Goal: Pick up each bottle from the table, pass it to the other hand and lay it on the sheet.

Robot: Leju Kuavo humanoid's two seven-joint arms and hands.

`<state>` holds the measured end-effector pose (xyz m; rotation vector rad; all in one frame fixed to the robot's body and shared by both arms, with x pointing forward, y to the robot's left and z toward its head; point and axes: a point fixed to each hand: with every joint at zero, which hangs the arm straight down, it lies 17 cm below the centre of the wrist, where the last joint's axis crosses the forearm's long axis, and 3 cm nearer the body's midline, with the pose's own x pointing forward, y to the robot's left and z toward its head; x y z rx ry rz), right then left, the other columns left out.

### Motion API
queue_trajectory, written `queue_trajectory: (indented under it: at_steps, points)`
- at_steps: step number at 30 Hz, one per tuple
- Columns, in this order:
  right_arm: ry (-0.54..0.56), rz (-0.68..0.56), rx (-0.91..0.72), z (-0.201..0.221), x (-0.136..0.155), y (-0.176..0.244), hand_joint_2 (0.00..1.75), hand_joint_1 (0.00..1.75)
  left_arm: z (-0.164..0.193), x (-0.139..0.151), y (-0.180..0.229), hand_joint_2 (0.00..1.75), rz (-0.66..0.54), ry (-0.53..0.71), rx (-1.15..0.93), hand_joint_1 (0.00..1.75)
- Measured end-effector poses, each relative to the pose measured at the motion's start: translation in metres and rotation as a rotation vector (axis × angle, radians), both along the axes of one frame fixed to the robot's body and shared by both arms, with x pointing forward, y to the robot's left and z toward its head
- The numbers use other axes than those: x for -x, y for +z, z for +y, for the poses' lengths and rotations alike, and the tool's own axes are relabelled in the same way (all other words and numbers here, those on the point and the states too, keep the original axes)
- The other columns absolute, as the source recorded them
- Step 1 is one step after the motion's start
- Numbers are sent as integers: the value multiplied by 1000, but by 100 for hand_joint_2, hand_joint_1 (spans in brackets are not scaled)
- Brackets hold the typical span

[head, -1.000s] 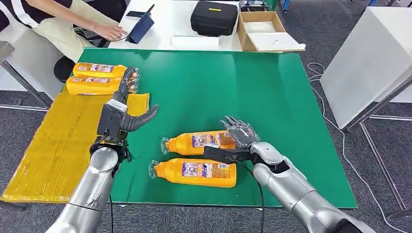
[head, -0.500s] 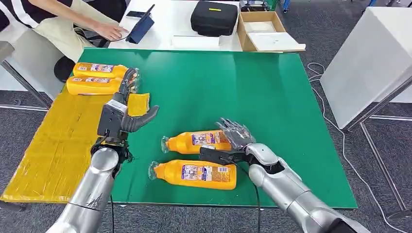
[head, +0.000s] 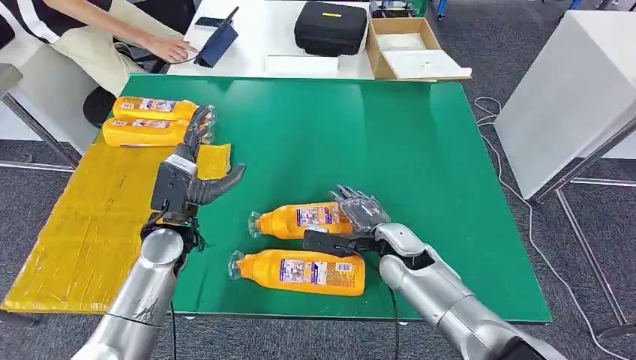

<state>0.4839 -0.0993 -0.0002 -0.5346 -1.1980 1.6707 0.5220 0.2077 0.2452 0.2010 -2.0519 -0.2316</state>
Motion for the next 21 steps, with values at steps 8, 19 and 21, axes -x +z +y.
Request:
queue_trajectory:
  at_steps: [8, 19, 21]
  points:
    - [-2, 27, 14, 3, 4, -11, 175, 0, 1, 0, 0, 175, 1, 3, 4, 0]
    - [-12, 42, 48, -4, 4, -21, 175, 0, 1, 0, -1, 175, 4, 3, 8, 0]
    - [-13, 43, 49, -4, 4, -22, 175, 0, 1, 0, -1, 175, 4, 4, 8, 0]
